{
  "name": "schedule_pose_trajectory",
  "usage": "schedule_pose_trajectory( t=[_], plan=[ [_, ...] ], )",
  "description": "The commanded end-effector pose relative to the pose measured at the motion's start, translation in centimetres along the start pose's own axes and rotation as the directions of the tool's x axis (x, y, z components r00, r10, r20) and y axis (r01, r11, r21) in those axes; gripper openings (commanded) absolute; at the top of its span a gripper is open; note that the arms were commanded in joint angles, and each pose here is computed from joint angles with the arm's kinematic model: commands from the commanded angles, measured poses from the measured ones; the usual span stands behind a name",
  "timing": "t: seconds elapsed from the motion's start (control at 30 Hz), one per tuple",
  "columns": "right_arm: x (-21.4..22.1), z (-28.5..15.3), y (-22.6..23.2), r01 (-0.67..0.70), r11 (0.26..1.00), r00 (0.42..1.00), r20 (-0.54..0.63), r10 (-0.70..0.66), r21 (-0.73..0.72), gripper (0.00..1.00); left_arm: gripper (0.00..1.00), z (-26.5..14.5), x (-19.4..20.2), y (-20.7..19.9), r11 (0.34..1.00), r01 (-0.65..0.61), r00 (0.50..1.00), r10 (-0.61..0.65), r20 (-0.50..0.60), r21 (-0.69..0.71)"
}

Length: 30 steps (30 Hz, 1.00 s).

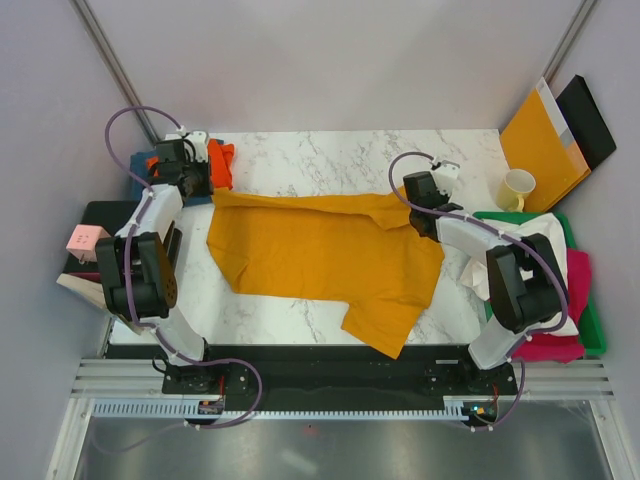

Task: Fold and stack the t-shirts
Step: Fold the flattened tshirt in 1/3 of the way

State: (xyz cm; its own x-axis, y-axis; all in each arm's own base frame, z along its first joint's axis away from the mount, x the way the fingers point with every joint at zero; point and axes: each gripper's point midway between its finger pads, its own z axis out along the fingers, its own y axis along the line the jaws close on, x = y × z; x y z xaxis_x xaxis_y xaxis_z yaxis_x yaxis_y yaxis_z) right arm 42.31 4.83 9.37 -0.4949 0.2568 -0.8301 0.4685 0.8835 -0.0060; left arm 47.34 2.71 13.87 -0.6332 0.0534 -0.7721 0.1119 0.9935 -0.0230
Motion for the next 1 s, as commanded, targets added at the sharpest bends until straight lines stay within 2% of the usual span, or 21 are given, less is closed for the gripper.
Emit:
schedule_pose_trajectory(
  t=[0.0, 0.67, 0.87, 0.97],
  plan=[
    [1.4, 0.3, 0.1, -0.02, 1.0, 1.0, -0.016, 0.02, 0.008, 0.0, 0.02, 0.1, -1.4, 0.6, 0.998, -0.054, 0.997, 0.055, 0.06, -0.012],
    [7.3, 0.8, -0.4, 0.032, 0.999, 0.987, -0.158, -0.029, 0.021, 0.0, 0.02, 3.5, 3.5, 1.7, 0.995, -0.1, 0.992, 0.097, -0.081, -0.03],
    [7.4, -0.5, -0.2, 0.03, 1.0, 0.99, -0.141, -0.03, -0.008, 0.0, 0.02, 4.2, 3.5, 2.4, 0.993, -0.099, 0.991, 0.093, -0.094, -0.062],
    [6.1, -1.4, 0.1, -0.009, 0.999, 0.995, -0.095, 0.006, -0.04, 0.0, 0.02, 4.3, 2.5, 2.8, 0.994, -0.082, 0.994, 0.076, -0.074, -0.078]
  ],
)
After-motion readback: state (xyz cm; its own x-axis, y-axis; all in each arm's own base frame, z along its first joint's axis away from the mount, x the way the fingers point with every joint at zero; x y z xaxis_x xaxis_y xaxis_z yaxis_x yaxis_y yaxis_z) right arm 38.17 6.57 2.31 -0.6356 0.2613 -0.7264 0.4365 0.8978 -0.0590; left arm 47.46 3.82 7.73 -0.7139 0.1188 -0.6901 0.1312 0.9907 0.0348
